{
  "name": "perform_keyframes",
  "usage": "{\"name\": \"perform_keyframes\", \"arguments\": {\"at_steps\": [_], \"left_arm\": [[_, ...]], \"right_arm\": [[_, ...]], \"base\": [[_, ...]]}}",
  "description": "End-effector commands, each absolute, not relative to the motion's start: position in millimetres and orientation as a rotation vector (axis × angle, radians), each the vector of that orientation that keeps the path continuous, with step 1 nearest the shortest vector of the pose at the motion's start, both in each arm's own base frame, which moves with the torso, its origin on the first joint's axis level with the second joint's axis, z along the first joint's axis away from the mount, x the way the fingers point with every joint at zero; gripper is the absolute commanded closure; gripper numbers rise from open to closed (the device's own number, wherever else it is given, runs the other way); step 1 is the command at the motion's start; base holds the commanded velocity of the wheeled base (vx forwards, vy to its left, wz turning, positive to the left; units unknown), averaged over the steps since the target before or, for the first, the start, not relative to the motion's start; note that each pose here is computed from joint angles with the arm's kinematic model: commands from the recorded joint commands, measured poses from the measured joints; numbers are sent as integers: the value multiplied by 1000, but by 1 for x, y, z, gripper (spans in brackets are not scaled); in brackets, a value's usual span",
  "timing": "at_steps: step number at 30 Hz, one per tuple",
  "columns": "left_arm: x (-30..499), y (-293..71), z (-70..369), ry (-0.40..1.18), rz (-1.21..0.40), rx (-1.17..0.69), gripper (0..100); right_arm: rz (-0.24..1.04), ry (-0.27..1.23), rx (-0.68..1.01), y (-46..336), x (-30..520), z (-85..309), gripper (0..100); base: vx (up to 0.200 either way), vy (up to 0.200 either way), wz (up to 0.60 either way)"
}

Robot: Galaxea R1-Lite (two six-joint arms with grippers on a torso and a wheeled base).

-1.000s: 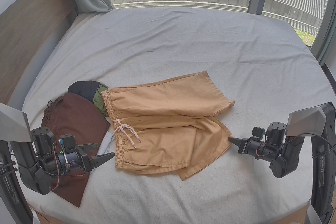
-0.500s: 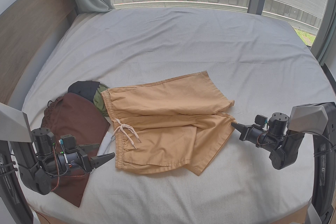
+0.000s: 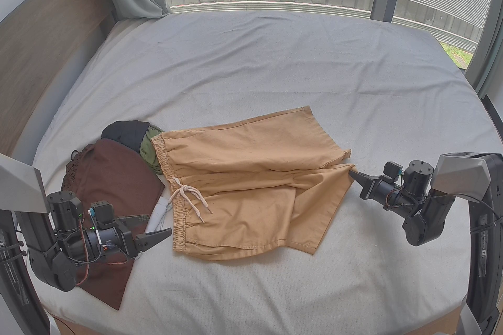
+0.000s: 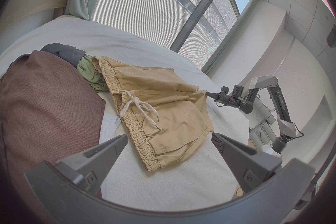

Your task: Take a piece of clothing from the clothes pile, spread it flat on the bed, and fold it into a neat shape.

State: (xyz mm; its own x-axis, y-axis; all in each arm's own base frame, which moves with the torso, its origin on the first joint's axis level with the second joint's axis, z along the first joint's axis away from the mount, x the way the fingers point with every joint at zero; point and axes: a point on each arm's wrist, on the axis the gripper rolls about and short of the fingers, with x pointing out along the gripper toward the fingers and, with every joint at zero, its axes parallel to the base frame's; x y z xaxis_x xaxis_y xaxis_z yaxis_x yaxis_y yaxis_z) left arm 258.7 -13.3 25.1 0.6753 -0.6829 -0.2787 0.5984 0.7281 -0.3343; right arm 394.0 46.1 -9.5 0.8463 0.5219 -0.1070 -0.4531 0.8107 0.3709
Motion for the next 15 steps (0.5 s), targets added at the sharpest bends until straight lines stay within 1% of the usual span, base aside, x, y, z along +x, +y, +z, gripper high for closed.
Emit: {"name": "perform_keyframes", "arguments": {"at_steps": [1, 12, 13, 15], "left_arm": [[259, -13, 25, 401, -726, -223, 0], [259, -13, 25, 401, -726, -223, 0], [259, -13, 25, 401, -726, -223, 0], [259, -13, 25, 401, -728, -223, 0]], "right_arm": [[531, 190, 330, 50, 398, -8, 100], [508, 194, 329, 51, 400, -14, 100], [508, 194, 329, 51, 400, -14, 0], [508, 188, 312, 51, 400, -14, 0]], "base": [[0, 0, 0], [0, 0, 0], [0, 0, 0], [0, 0, 0]]}}
